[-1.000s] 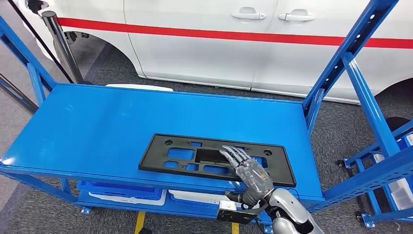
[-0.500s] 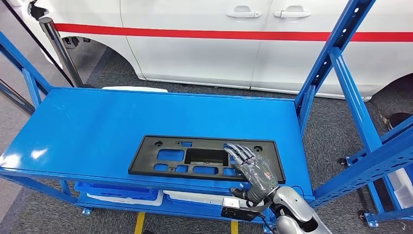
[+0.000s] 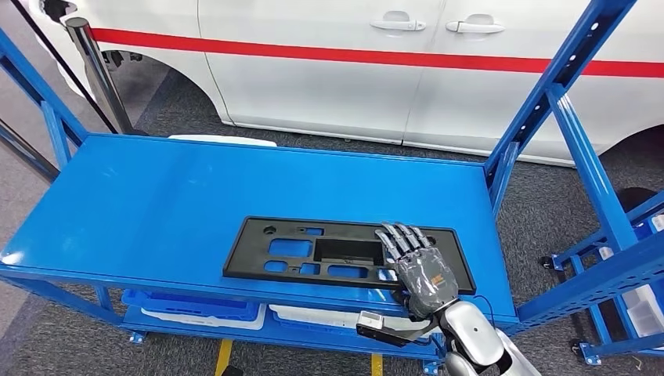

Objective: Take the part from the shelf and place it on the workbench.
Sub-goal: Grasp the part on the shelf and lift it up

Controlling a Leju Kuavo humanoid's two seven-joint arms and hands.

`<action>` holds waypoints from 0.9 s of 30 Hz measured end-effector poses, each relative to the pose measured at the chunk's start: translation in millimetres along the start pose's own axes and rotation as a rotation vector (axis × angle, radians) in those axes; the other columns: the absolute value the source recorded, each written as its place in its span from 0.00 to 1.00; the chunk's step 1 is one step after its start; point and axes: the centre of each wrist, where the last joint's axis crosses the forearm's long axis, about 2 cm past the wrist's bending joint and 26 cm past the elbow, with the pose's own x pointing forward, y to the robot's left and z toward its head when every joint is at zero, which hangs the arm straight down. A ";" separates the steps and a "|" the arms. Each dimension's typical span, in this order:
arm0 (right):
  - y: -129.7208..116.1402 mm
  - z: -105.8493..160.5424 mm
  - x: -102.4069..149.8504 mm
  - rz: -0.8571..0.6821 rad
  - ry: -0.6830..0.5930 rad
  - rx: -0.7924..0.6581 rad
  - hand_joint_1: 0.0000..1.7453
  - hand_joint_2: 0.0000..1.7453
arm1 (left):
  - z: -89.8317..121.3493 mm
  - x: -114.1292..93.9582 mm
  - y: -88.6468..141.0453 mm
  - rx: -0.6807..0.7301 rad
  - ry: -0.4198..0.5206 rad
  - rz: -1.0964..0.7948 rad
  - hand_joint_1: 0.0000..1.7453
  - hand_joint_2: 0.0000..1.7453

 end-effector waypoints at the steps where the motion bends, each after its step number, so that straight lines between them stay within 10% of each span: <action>1: 0.9 0.2 -0.5 0.031 0.012 -0.004 0.00 1.00 | 0.0 0.1 -0.3 -0.001 0.000 0.000 0.00 0.00; 19: 15.9 5.0 -15.5 0.275 0.171 -0.052 0.01 1.00 | -1.4 4.0 0.2 0.000 0.006 -0.014 0.00 0.00; 23: 16.6 6.7 -20.6 0.271 0.187 -0.058 0.88 1.00 | -1.4 3.9 0.3 0.000 0.006 -0.015 0.00 0.00; 27: 19.9 12.2 -25.1 0.220 0.172 -0.060 1.00 1.00 | -1.4 4.1 0.3 0.001 0.005 -0.022 0.00 0.00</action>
